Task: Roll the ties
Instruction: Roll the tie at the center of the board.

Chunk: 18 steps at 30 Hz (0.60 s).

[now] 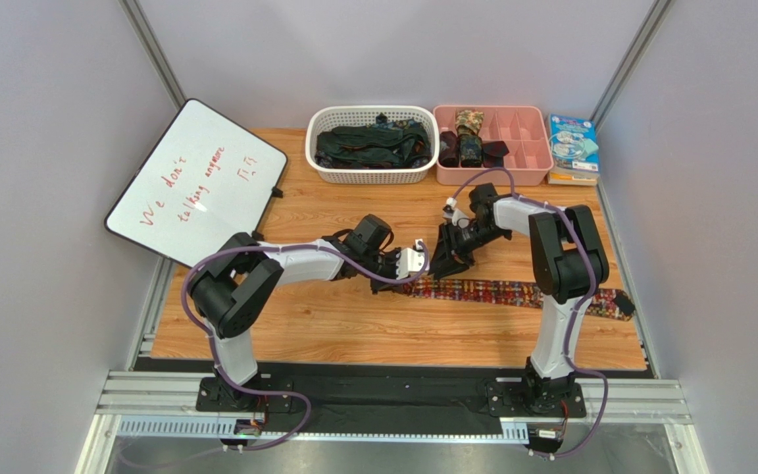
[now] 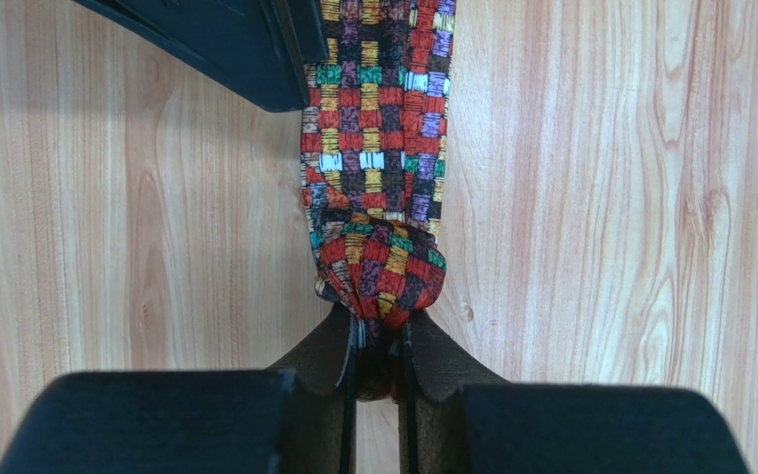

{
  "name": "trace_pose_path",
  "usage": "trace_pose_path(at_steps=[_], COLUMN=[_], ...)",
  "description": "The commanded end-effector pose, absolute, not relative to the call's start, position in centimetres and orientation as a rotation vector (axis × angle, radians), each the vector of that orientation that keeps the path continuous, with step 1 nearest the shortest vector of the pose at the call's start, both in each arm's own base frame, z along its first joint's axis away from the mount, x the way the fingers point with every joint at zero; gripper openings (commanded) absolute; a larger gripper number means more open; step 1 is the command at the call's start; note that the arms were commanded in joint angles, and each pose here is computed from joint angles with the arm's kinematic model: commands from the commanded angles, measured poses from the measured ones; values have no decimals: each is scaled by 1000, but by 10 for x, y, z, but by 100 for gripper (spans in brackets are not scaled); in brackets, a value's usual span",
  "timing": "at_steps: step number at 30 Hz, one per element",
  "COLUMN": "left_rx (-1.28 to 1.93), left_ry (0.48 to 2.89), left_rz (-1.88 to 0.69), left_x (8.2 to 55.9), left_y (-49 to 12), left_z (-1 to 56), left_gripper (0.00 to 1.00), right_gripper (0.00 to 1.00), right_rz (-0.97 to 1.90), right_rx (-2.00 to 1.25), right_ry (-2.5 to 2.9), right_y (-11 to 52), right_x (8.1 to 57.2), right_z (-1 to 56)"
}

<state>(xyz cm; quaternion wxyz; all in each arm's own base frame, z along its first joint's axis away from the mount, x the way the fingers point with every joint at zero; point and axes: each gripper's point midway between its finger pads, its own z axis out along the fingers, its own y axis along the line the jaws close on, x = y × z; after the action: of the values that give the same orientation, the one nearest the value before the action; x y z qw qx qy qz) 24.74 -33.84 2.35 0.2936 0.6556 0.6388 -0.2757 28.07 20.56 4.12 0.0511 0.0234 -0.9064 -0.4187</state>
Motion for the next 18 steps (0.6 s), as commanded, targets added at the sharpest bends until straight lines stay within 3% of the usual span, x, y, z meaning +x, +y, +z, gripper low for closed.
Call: trace_pose_path(at_steps=[1,7,18], left_rx=[1787,1776,1743], left_ry=[1814,1865,1930], left_rz=[-711,-658,-641], left_x=[244,253,256], left_y=[-326,-325,-324], left_z=[8,5,2], left_gripper=[5,6,9], right_gripper=[37,51,50], right_rz=[-1253,-1403,-1417], right_rx=[146,134,157], right_ry=[-2787,-2721,-2661], right_y=[209,233,264], right_x=[287,281,261], right_z=[46,74,59])
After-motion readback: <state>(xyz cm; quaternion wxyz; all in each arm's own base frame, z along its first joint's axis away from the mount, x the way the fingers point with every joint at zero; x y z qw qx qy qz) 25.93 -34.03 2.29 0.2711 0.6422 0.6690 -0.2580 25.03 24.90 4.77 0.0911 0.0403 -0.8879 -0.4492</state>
